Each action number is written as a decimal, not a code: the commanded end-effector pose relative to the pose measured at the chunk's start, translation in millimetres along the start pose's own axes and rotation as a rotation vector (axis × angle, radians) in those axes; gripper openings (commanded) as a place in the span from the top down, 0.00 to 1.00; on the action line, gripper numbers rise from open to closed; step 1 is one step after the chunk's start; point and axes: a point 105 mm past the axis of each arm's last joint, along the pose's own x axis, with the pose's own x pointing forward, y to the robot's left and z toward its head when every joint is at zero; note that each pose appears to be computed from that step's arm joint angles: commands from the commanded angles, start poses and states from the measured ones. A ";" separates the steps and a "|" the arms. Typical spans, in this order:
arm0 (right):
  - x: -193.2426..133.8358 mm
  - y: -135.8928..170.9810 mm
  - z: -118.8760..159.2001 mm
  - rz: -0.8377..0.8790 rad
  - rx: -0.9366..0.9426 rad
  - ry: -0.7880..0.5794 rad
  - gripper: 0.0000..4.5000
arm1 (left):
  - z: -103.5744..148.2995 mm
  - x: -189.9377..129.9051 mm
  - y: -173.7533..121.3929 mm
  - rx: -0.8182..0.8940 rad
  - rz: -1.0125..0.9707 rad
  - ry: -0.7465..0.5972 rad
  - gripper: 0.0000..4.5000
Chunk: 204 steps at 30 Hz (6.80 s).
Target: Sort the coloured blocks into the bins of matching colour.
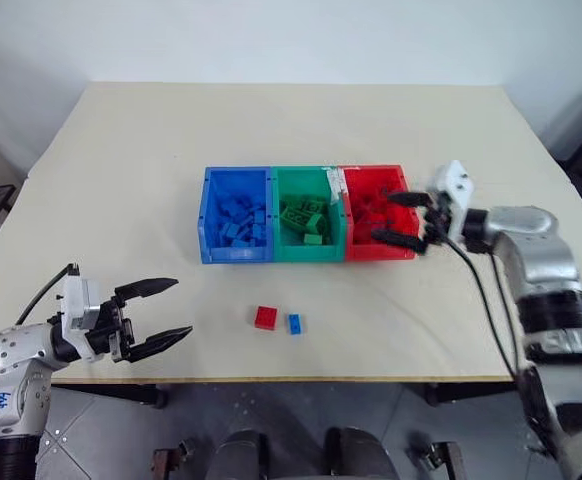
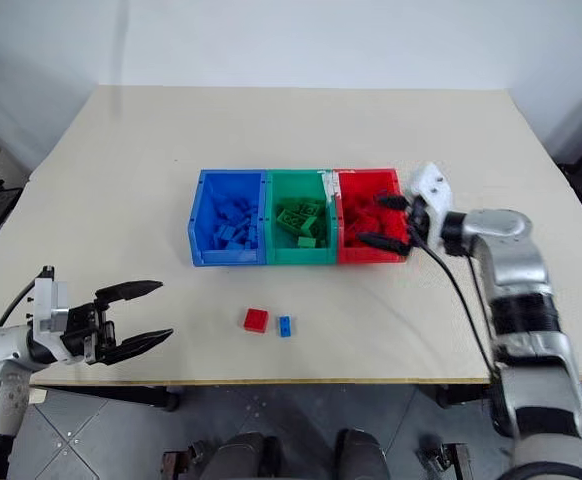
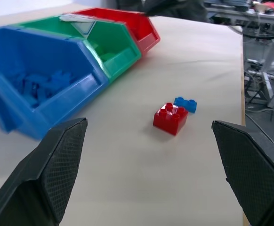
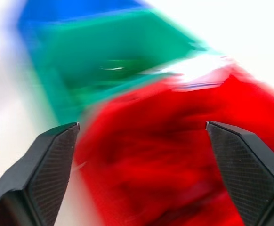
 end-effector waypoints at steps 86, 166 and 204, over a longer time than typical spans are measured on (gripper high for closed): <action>-65.1 46.8 -19.5 0.285 -0.018 0.120 0.00 | -14.3 184.8 -96.1 -0.208 0.142 0.358 0.00; -55.6 29.1 -17.9 0.223 -0.044 0.049 0.00 | 42.7 89.4 -16.3 0.097 0.099 0.127 0.01; -60.8 32.4 -22.2 0.216 -0.033 0.034 0.00 | -47.6 120.2 -8.4 0.150 -0.059 0.203 0.01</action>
